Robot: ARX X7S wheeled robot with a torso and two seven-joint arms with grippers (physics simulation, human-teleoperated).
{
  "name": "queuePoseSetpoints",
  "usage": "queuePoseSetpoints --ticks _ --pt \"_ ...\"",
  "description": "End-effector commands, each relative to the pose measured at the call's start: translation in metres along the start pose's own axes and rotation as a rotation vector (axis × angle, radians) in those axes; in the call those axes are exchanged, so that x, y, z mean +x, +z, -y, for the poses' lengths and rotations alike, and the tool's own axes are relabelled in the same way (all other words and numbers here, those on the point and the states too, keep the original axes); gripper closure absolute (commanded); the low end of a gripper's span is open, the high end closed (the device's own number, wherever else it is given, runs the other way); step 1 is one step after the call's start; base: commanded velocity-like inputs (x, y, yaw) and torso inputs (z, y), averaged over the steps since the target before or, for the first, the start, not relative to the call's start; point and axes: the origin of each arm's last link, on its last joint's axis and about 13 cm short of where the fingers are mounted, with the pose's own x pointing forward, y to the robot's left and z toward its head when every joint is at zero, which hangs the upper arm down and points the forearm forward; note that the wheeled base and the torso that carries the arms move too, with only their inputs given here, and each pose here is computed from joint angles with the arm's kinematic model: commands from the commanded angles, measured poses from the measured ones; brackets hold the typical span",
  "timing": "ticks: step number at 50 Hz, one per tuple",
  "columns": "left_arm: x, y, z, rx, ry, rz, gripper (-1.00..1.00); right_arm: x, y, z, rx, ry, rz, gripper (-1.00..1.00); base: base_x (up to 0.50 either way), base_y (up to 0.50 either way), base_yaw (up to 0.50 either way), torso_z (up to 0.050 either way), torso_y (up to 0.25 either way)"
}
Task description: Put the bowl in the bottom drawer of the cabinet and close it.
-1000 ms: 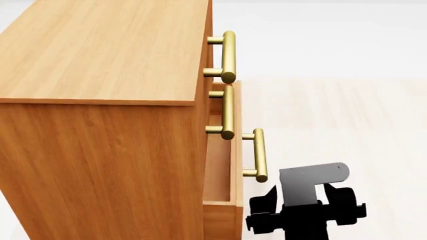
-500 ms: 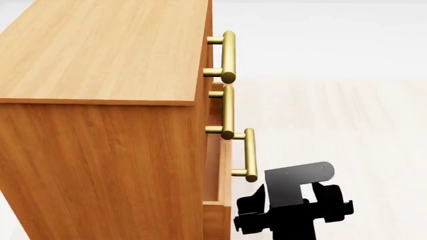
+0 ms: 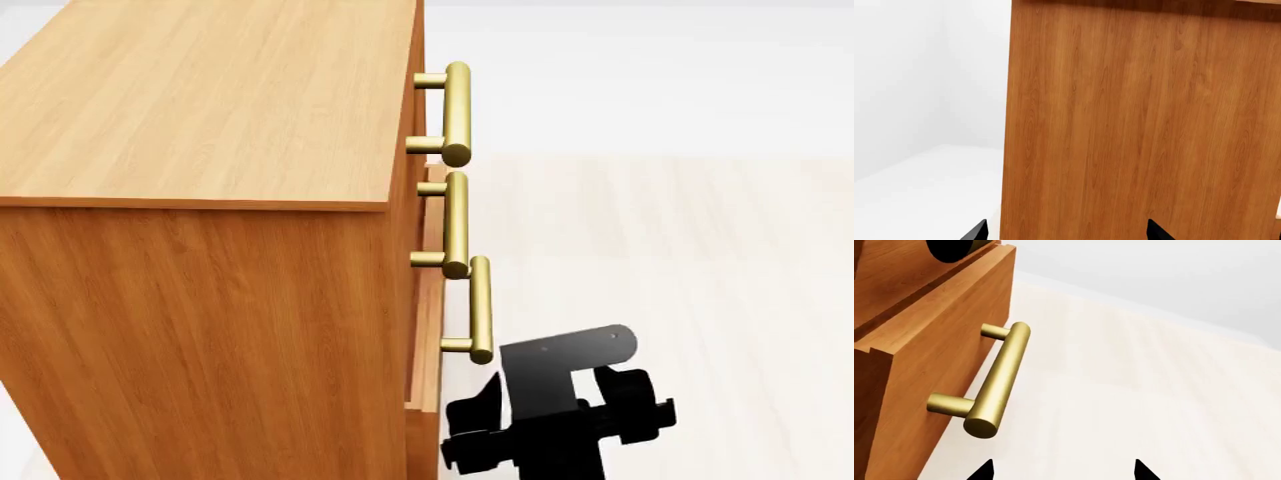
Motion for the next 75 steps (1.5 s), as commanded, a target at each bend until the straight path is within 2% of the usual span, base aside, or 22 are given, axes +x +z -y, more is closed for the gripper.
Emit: queuePoseSetpoints --ticks 1,16,45,48,51,60,64,68,75 --pt "0.0 -0.001 0.0 0.001 0.001 0.001 -1.0 0.002 0.002 -0.007 0.024 0.038 -0.002 -1.0 0.0 0.0 0.0 0.0 0.0" --pt "0.001 -0.003 -0.001 -0.001 0.003 0.001 -1.0 0.005 0.001 -0.01 0.094 0.139 -0.035 -1.0 0.0 0.0 0.0 0.0 0.0" --pt "0.0 0.0 -0.001 -0.004 0.007 0.001 -1.0 0.007 0.004 -0.015 0.062 0.24 0.022 -1.0 0.0 0.0 0.0 0.0 0.0" --pt "0.0 -0.002 -0.001 -0.005 0.007 0.001 -1.0 0.002 0.004 -0.012 0.087 0.321 -0.016 -1.0 0.0 0.0 0.0 0.0 0.0" --pt "0.0 -0.002 -0.001 -0.004 0.007 0.002 -1.0 -0.001 0.007 -0.007 0.089 0.349 -0.014 -1.0 0.0 0.0 0.0 0.0 0.0" --pt "-0.001 -0.001 -0.001 -0.003 0.008 0.001 -1.0 -0.002 0.015 0.004 0.17 0.424 -0.042 -1.0 0.0 0.0 0.0 0.0 0.0" --pt "0.0 -0.002 -0.001 -0.004 0.008 0.001 -1.0 -0.005 0.022 0.011 0.247 0.488 -0.057 -1.0 0.0 0.0 0.0 0.0 0.0" --pt "0.0 -0.001 -0.001 -0.003 0.008 0.001 -1.0 -0.005 0.027 0.018 0.284 0.514 -0.064 -1.0 0.0 0.0 0.0 0.0 0.0" --pt "0.0 -0.001 -0.001 -0.003 0.009 0.001 -1.0 -0.005 0.029 0.026 0.295 0.533 -0.075 -1.0 0.0 0.0 0.0 0.0 0.0"
